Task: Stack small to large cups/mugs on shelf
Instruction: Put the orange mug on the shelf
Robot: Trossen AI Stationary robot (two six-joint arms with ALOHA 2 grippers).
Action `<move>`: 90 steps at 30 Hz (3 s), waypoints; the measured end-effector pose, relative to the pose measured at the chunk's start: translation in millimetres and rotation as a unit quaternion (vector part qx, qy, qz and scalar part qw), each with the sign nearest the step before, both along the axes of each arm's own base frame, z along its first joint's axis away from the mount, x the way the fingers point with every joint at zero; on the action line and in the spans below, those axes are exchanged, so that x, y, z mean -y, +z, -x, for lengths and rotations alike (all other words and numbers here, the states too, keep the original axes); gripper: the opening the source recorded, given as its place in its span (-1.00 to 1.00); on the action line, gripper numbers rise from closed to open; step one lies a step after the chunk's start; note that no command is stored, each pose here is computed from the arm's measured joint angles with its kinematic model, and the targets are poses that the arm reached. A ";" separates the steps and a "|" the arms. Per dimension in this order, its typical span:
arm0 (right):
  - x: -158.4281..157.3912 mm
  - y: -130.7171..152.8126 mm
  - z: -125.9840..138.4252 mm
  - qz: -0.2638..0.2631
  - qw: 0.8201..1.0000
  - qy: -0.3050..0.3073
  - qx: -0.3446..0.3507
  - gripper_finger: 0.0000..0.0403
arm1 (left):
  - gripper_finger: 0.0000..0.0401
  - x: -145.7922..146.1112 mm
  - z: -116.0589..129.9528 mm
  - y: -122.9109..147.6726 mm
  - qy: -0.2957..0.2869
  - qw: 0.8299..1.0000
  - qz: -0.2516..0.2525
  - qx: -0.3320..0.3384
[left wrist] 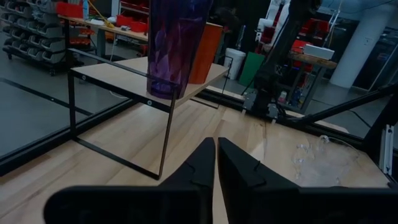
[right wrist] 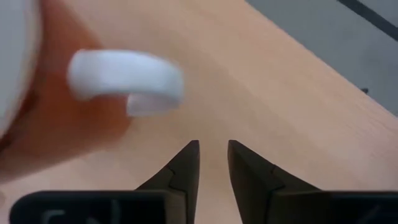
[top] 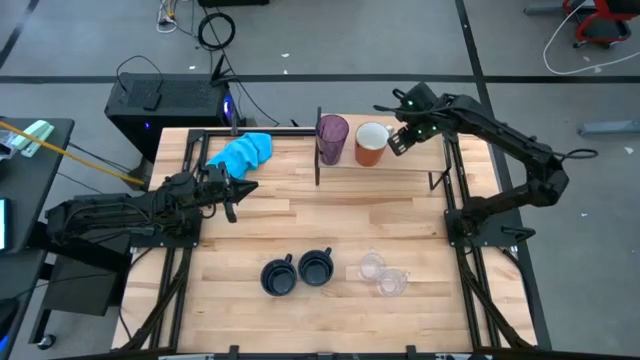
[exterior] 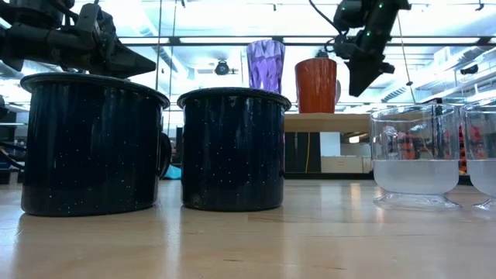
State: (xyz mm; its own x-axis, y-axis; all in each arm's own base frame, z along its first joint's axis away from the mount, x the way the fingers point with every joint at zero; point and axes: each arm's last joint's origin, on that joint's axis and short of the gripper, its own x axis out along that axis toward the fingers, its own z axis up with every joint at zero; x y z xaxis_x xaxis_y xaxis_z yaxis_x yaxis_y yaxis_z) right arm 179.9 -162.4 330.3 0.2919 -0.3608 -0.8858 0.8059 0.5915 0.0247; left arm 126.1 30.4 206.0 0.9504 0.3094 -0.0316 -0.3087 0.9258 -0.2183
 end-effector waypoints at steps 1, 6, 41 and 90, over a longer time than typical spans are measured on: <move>1.8 -1.6 -1.1 0.003 1.000 -0.002 0.004 -0.56 | -0.87 0.0 0.0 0.0 0.000 1.000 0.000 0.000; 5.9 -4.2 -6.5 0.010 1.000 -0.002 0.018 -0.57 | -0.84 -0.1 0.0 0.0 0.000 1.000 0.000 0.000; 5.4 -3.5 -8.4 0.010 1.000 -0.003 0.028 -0.59 | -0.86 -0.1 0.0 0.0 0.000 1.000 -0.001 0.000; -1.6 3.4 -29.8 0.041 0.994 0.037 0.097 -0.59 | -0.86 -0.1 0.0 0.1 0.000 1.000 0.000 0.000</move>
